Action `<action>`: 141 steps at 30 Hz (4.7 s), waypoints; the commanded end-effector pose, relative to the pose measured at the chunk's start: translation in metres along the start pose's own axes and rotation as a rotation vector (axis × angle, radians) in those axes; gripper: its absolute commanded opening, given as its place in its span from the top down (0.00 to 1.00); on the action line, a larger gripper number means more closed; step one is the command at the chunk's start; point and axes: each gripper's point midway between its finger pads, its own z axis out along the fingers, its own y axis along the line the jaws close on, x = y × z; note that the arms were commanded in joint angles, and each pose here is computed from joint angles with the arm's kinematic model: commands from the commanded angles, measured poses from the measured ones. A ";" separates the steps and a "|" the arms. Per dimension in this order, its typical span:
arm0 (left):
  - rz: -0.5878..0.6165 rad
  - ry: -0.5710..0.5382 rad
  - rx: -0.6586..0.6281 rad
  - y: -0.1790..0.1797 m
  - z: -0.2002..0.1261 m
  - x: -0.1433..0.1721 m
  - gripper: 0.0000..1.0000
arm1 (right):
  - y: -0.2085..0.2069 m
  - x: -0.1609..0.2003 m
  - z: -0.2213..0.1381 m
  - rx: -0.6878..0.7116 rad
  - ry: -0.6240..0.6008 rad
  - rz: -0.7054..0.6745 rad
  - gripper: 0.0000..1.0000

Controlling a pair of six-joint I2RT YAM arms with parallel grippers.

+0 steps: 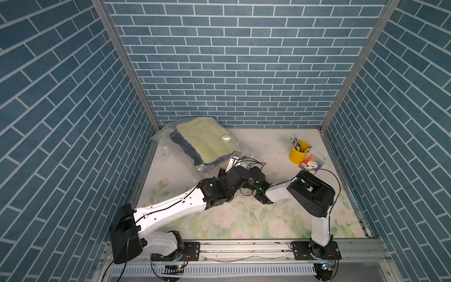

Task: Take the blanket out of the vacuum bag
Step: Take out the blanket from the vacuum bag.

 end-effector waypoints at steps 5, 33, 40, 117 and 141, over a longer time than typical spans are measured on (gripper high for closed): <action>-0.037 -0.022 0.051 -0.002 -0.010 -0.003 0.87 | 0.003 -0.064 -0.006 -0.050 -0.126 0.028 0.63; -0.037 -0.087 0.056 0.006 -0.021 -0.015 0.80 | 0.021 -0.063 0.022 -0.112 -0.197 0.140 0.48; -0.032 -0.099 0.047 0.009 -0.024 -0.020 0.80 | 0.003 -0.054 0.025 -0.076 -0.180 0.172 0.47; -0.080 -0.134 -0.049 0.025 -0.021 -0.021 0.80 | 0.026 -0.024 -0.007 -0.183 -0.064 0.118 0.53; -0.054 -0.127 -0.060 0.023 -0.017 -0.018 0.80 | -0.013 -0.004 -0.010 -0.077 -0.027 0.211 0.33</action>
